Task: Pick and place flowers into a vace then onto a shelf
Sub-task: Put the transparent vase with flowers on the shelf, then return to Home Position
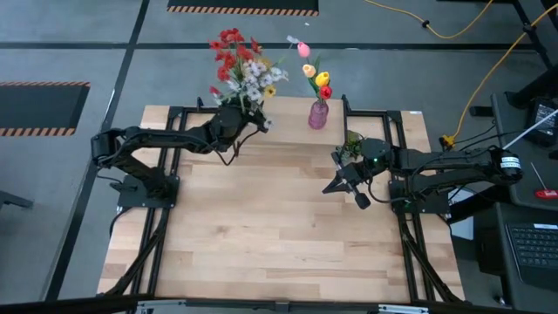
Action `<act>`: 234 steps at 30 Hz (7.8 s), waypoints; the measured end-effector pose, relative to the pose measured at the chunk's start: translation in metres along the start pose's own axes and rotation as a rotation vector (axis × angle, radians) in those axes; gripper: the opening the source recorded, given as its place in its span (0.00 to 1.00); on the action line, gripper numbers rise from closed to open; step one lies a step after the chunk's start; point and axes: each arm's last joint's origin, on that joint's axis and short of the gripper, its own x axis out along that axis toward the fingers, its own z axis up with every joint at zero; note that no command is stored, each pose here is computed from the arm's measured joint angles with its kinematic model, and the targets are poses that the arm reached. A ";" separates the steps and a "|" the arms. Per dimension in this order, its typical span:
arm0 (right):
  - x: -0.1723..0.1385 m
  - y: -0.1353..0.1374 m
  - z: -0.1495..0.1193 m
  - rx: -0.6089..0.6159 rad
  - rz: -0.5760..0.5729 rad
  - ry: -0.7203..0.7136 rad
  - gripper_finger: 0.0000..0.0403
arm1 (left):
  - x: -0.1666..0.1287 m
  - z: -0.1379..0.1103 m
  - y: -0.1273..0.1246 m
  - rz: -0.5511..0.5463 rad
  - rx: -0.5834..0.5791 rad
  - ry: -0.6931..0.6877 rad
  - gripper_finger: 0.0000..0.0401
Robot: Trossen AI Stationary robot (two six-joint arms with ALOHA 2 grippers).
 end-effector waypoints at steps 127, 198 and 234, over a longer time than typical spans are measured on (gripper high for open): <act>-0.077 0.052 -0.091 -0.186 -0.304 -0.379 0.01 | -0.183 -0.126 0.112 -0.709 0.049 -0.233 0.00; -0.069 0.063 -0.096 0.072 -0.325 -0.348 0.01 | -0.183 -0.127 0.110 -0.730 0.072 -0.222 0.01; -0.067 0.068 -0.096 0.179 -0.280 -0.358 0.01 | -0.183 -0.127 0.110 -0.730 0.072 -0.222 0.01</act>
